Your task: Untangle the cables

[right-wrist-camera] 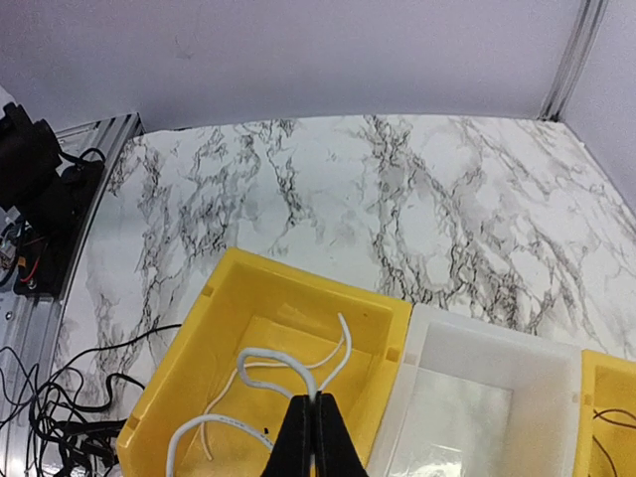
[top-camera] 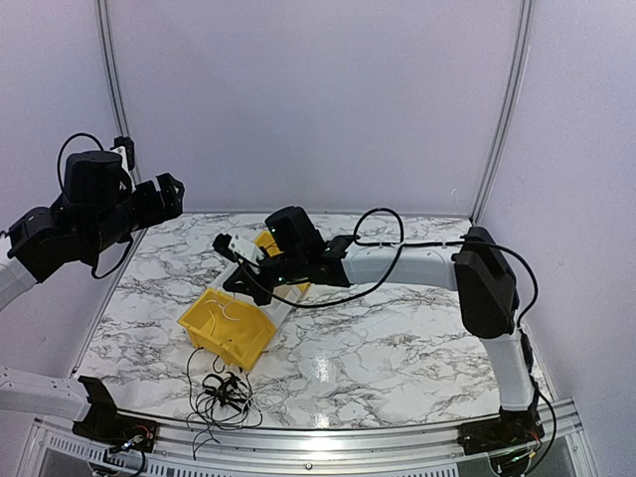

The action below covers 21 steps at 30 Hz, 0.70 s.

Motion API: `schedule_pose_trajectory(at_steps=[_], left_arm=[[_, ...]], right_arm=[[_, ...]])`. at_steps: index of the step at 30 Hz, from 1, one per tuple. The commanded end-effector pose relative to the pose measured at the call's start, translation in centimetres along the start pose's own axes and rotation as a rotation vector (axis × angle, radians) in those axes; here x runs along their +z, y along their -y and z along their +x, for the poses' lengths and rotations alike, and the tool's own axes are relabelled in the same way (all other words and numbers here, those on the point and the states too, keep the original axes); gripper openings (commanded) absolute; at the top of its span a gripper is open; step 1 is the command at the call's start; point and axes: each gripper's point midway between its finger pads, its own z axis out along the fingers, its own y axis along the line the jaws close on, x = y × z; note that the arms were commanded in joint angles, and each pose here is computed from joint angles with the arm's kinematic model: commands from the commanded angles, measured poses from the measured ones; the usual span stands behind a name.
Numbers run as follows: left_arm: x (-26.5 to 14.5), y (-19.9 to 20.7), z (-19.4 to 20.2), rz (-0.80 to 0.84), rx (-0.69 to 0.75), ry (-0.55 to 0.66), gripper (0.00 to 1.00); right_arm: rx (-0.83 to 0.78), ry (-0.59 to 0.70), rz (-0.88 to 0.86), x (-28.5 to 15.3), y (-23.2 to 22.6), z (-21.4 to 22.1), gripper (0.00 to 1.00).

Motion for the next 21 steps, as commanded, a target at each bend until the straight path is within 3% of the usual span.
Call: schedule_pose_trajectory(at_steps=[1, 7, 15, 21], left_arm=[[-0.5, -0.5, 0.0, 0.017, -0.005, 0.018, 0.99], [-0.8, -0.7, 1.0, 0.034, -0.005, -0.002, 0.99], [-0.4, -0.4, 2.6, 0.062, 0.0, -0.051, 0.99], [0.2, 0.4, 4.9, 0.107, 0.028, -0.121, 0.99]], right_arm=[[0.003, -0.059, -0.012, 1.5, -0.6, 2.7, 0.0], [-0.03, -0.122, 0.013, 3.1, -0.8, 5.5, 0.01], [-0.137, -0.123, 0.068, 0.1, -1.1, 3.3, 0.37], [-0.209, -0.142, 0.077, -5.1, -3.0, 3.1, 0.4]])
